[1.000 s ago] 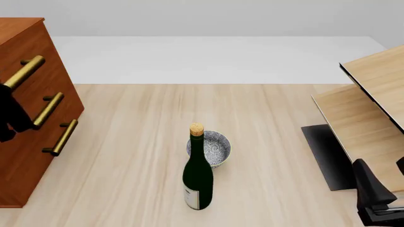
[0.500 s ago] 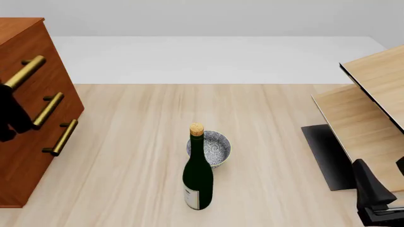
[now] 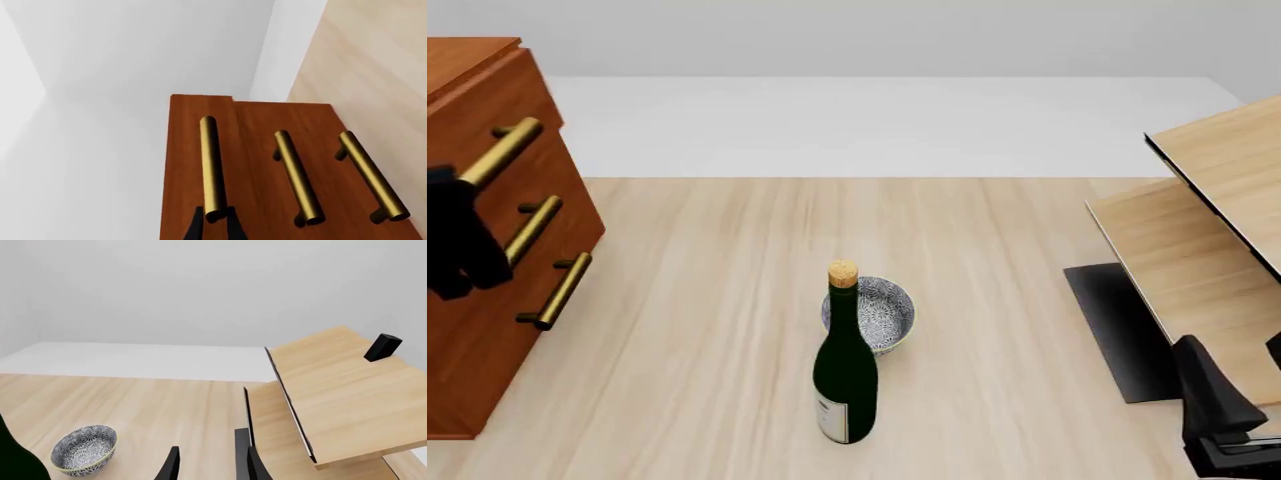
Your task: Close the bottom drawer of the cabinet and open the top drawer.
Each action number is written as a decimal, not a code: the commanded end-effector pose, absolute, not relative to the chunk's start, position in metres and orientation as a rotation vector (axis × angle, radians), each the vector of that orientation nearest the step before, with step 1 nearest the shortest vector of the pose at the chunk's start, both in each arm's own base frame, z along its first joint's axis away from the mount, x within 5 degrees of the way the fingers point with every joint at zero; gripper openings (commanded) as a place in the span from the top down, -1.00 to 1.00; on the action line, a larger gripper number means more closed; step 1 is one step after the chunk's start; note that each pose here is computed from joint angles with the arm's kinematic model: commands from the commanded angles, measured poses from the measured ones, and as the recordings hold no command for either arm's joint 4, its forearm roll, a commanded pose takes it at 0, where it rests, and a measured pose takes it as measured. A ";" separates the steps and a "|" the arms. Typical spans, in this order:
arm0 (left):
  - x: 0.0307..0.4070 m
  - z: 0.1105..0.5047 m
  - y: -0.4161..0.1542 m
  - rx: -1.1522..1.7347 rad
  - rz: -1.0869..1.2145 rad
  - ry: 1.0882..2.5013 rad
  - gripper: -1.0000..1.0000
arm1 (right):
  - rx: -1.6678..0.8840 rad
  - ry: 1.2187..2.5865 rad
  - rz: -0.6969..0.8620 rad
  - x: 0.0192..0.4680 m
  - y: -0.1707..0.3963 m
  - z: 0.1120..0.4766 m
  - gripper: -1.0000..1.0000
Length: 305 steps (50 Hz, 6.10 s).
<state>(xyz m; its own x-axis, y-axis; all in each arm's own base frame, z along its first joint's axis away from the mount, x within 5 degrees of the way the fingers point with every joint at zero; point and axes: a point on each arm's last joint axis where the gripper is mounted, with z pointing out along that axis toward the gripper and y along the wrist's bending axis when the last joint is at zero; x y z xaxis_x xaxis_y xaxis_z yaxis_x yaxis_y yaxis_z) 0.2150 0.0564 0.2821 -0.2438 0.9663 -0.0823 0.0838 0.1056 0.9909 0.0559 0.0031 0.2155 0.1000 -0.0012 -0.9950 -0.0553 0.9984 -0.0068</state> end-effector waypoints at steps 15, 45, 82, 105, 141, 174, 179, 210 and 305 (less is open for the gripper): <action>0.221 0.277 0.032 1.111 1.173 1.450 1.00 | -0.037 1.469 0.043 0.056 0.003 0.216 -1.00; 0.222 0.277 0.015 1.169 1.154 1.361 1.00 | -0.016 1.459 0.055 0.056 0.002 0.216 -1.00; 0.222 0.278 0.006 1.196 1.132 1.332 1.00 | -0.004 1.452 0.063 0.056 0.002 0.217 -1.00; 0.221 0.279 0.005 1.188 1.119 1.330 -1.00 | -0.003 1.451 0.064 0.056 0.002 0.217 -1.00; 0.225 0.292 -0.010 1.206 1.073 1.274 -1.00 | 0.004 1.449 0.065 0.056 0.002 0.217 -1.00; 0.225 0.298 -0.025 1.225 1.005 1.245 -1.00 | 0.012 1.447 0.063 0.056 0.002 0.217 -1.00; 0.226 0.303 -0.029 1.226 0.986 1.230 -1.00 | 0.016 1.446 0.064 0.056 0.002 0.217 -1.00; 0.208 0.428 -0.033 0.953 0.730 1.313 -1.00 | 0.052 1.438 0.090 0.056 0.001 0.218 -1.00; 0.219 0.454 0.023 0.086 0.165 2.160 -1.00 | 0.058 1.442 0.110 0.056 0.001 0.217 -1.00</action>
<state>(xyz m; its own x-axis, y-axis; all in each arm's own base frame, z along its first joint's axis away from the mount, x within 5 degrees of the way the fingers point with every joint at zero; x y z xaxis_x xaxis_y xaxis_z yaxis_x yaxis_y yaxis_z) 0.2190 0.0236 0.4686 -0.5345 0.1474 -0.8322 0.0017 0.9849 0.1733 0.0557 0.0015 0.2175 0.1256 0.1103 -0.9859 -0.0403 0.9935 0.1060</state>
